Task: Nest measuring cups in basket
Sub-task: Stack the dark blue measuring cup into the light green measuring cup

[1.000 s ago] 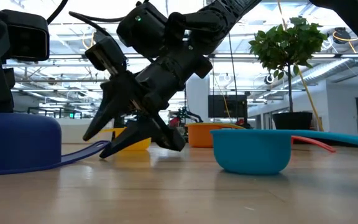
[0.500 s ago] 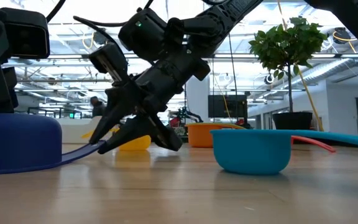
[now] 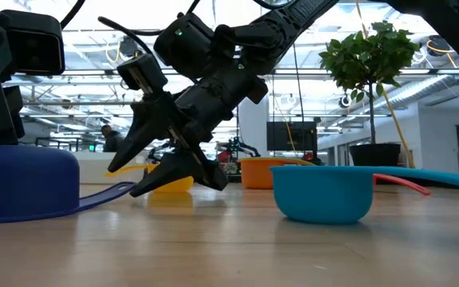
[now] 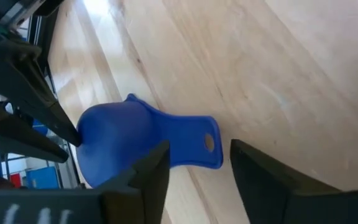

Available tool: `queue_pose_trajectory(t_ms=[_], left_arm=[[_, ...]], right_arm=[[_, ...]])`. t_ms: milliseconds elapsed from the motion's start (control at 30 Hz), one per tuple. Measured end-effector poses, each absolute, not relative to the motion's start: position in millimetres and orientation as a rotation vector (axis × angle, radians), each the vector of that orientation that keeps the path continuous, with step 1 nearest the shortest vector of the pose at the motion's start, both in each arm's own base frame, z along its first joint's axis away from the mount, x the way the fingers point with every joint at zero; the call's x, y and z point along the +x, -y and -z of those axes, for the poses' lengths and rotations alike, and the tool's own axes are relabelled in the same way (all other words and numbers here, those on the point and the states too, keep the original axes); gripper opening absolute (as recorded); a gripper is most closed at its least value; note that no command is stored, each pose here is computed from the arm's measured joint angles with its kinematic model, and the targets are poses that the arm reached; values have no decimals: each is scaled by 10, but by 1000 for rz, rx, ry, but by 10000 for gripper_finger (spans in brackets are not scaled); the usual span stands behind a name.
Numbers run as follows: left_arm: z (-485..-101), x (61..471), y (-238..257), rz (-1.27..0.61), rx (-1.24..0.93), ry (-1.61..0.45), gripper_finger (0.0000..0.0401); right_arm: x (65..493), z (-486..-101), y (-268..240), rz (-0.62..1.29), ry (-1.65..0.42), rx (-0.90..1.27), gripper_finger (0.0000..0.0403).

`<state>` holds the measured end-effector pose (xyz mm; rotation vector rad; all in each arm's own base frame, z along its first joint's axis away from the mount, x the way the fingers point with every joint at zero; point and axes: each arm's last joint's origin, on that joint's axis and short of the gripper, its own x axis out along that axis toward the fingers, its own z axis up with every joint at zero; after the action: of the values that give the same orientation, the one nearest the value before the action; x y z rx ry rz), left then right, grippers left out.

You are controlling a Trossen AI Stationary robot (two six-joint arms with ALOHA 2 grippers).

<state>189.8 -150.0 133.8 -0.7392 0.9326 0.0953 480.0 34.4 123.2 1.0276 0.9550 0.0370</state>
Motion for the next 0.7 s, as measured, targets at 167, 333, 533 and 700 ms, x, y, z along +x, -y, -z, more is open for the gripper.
queue_pose_trajectory(t_ms=[167, 333, 533, 700], left_arm=[[-1338, 1898, 1500, -95, -742, -934, 76], [-1342, 1897, 1501, -101, -762, -935, 76], [-1376, 1880, 1492, -120, -843, -941, 76], [-1494, 1838, 1476, -107, -963, -954, 76]], right_arm=[[4803, -1214, -343, -63, -966, 1022, 112], [4802, -1188, -329, -58, -967, 1007, 48], [4808, -1189, -293, -56, -950, 969, 7], [4798, -1273, -288, -88, -948, 968, 2]])
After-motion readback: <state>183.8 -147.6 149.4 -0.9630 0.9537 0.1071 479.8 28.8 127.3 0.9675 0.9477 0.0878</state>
